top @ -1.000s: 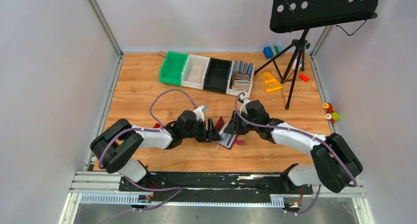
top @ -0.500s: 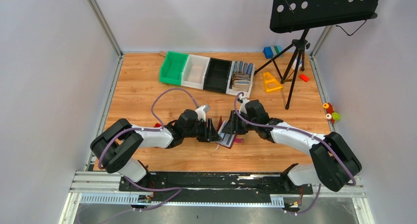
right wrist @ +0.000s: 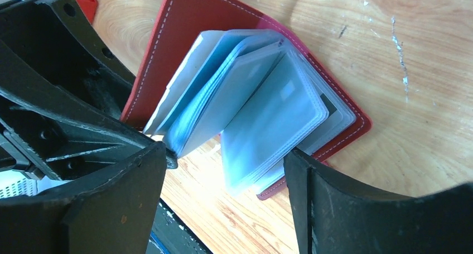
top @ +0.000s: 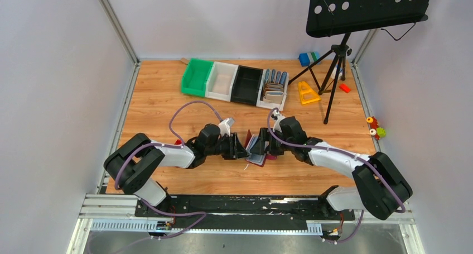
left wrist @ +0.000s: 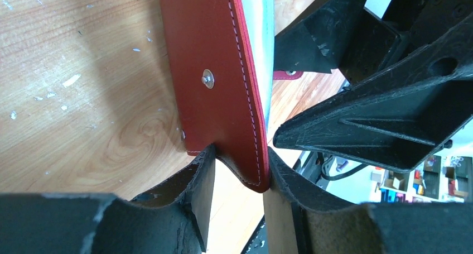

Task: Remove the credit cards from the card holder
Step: Open the card holder at the center of the board.

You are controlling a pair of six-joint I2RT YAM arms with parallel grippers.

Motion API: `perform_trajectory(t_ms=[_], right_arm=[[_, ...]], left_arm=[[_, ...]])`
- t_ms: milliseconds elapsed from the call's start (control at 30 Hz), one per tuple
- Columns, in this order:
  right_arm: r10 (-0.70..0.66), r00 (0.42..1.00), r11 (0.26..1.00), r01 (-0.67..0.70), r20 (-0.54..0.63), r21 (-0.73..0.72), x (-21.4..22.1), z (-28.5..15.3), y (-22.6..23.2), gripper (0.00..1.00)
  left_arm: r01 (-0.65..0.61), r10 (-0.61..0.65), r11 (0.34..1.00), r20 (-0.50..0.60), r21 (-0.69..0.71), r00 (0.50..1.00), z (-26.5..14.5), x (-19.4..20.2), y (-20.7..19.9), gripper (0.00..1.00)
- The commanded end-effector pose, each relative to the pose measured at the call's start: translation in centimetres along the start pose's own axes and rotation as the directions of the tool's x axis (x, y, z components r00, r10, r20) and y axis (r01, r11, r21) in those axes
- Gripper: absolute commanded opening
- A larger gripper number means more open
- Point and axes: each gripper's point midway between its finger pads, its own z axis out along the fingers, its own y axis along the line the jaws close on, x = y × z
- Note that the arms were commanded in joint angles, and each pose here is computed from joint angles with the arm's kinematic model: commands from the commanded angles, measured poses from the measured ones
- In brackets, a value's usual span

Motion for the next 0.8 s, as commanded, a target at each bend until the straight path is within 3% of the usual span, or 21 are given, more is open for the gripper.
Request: perform_trajectory(t_ms=[0, 267, 433, 600, 767], right_arm=[[-0.006, 0.998, 1.0, 0.007, 0.068, -0.017, -1.4, -0.2, 0.8, 0.78], [0.006, 0.996, 0.999, -0.01, 0.089, 0.043, -2.2, -0.3, 0.0, 0.84], [-0.004, 0.997, 0.997, -0.002, 0.077, 0.071, -2.5, 0.3, -0.3, 0.74], [-0.005, 0.998, 0.997, 0.0, 0.065, 0.072, -2.2, 0.4, -0.5, 0.71], [-0.01, 0.999, 0.998, 0.007, 0.052, 0.063, -2.1, 0.6, -0.3, 0.66]], left_arm=[[0.006, -0.006, 1.0, 0.013, 0.025, 1.0, 0.1, -0.2, -0.1, 0.43], [0.003, -0.003, 1.0, 0.01, 0.031, 1.0, 0.0, -0.1, -0.2, 0.44], [0.001, -0.001, 0.999, 0.008, 0.037, 1.0, 0.0, -0.2, -0.4, 0.47], [-0.004, 0.004, 0.999, 0.011, 0.038, 1.0, -0.2, -0.3, -0.5, 0.57], [-0.012, 0.012, 1.0, 0.024, 0.009, 1.0, -0.4, -0.9, 0.1, 0.59]])
